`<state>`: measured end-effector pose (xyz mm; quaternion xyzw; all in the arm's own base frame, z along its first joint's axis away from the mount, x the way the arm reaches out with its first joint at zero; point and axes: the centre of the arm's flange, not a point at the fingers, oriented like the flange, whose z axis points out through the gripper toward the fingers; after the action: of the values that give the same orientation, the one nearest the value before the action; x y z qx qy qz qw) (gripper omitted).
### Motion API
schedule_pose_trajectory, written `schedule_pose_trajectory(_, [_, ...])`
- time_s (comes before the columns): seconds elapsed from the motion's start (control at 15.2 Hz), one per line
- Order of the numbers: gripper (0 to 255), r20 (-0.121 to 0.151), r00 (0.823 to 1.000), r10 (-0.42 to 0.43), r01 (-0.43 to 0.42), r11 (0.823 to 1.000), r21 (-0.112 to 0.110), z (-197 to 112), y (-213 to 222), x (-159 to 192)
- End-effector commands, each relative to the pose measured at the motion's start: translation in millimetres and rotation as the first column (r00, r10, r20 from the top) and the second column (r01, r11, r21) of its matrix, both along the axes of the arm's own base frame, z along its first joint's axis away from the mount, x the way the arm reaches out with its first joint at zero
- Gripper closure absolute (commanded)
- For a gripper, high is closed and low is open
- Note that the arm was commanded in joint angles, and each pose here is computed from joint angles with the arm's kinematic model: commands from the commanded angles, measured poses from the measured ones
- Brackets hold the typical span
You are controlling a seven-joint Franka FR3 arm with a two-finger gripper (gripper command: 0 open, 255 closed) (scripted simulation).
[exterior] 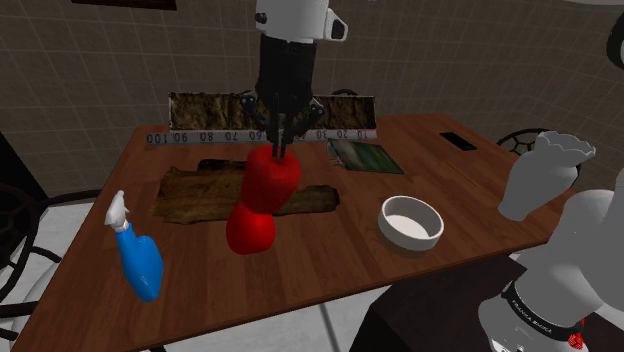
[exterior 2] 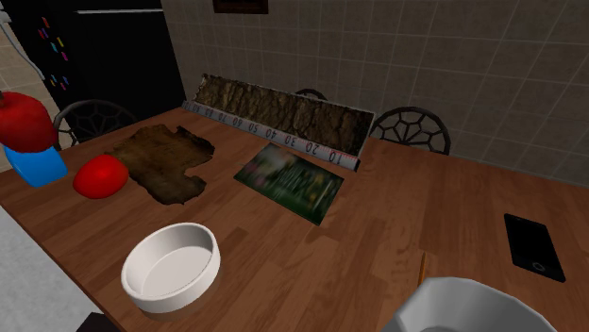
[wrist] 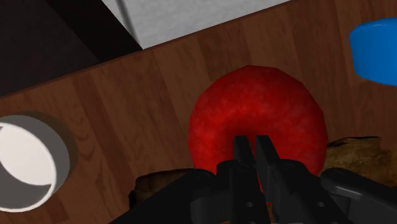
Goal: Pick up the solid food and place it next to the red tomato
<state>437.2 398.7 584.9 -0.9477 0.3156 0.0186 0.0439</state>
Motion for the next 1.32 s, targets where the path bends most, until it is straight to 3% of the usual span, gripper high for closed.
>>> schedule_pose_trajectory(0.0, [255, 0.000, 1.000, -0.002, 0.002, 1.000, 0.001, -2, 27, -3])
schedule_pose_trajectory(0.4, [255, 0.000, 1.000, -0.002, 0.002, 1.000, 0.001, -2, 100, -16])
schedule_pose_trajectory(1.25, [255, 0.000, 1.000, -0.002, 0.002, 1.000, 0.001, -70, 100, -16])
